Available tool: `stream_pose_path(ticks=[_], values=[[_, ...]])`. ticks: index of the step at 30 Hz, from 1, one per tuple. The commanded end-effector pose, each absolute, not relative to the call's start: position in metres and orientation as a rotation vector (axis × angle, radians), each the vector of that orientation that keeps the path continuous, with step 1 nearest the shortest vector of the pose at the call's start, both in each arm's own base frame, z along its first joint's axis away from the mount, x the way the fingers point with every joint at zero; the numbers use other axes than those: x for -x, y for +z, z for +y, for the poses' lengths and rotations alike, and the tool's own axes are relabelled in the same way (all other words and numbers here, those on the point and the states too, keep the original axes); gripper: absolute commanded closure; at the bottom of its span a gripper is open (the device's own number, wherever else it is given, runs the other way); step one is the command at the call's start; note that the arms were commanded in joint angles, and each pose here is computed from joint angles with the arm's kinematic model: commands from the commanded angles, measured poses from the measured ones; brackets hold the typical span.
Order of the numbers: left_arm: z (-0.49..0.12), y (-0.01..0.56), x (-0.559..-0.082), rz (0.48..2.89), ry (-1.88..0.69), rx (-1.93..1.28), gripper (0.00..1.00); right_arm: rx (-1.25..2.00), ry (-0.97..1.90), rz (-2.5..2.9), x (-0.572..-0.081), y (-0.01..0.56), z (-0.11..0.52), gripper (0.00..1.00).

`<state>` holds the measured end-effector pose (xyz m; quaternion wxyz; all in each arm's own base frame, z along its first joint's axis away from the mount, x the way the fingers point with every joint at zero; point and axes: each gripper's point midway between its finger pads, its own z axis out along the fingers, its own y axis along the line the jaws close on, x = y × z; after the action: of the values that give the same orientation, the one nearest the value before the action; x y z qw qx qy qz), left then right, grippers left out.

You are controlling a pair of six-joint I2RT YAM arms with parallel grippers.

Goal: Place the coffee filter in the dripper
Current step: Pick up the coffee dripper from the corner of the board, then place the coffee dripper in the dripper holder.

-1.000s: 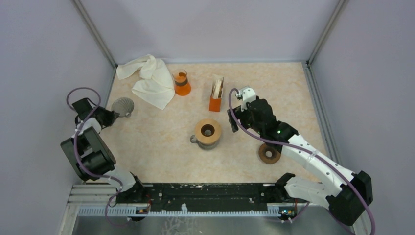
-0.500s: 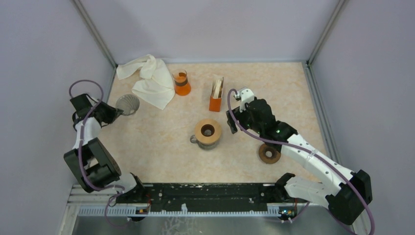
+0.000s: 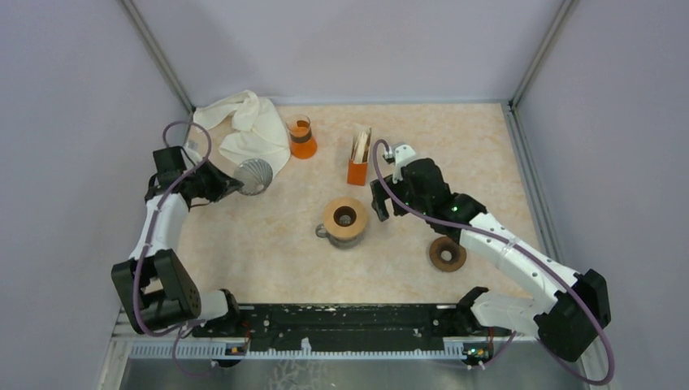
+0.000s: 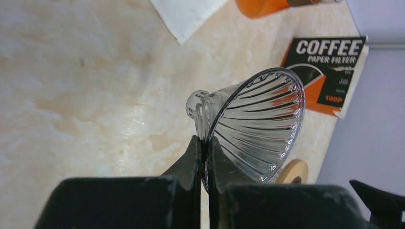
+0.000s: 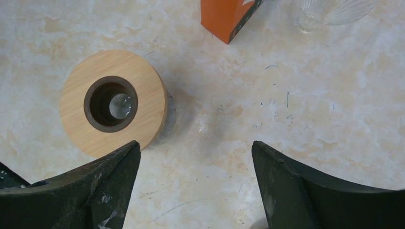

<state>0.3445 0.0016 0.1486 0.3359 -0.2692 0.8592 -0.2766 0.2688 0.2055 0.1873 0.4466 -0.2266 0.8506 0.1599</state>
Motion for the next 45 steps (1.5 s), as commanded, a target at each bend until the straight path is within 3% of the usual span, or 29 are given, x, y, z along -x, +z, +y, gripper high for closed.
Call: stream_pose_path(ticks=[1,10,23,45], values=[[-0.035,0.168,-0.337,2.242,-0.828,0.555,1.0,0.479,0.464,2.083,-0.275,0.213,0.214,0.13],[-0.096,0.189,-0.324,2.276,-0.943,0.343,1.0,0.402,0.505,2.107,-0.278,0.216,0.22,0.09],[-0.166,0.227,-0.297,2.329,-0.984,0.107,1.0,0.328,0.663,2.058,-0.277,0.248,0.239,0.11],[-0.259,0.216,-0.275,2.444,-0.998,-0.157,1.0,0.341,0.776,2.04,-0.265,0.262,0.249,0.15]])
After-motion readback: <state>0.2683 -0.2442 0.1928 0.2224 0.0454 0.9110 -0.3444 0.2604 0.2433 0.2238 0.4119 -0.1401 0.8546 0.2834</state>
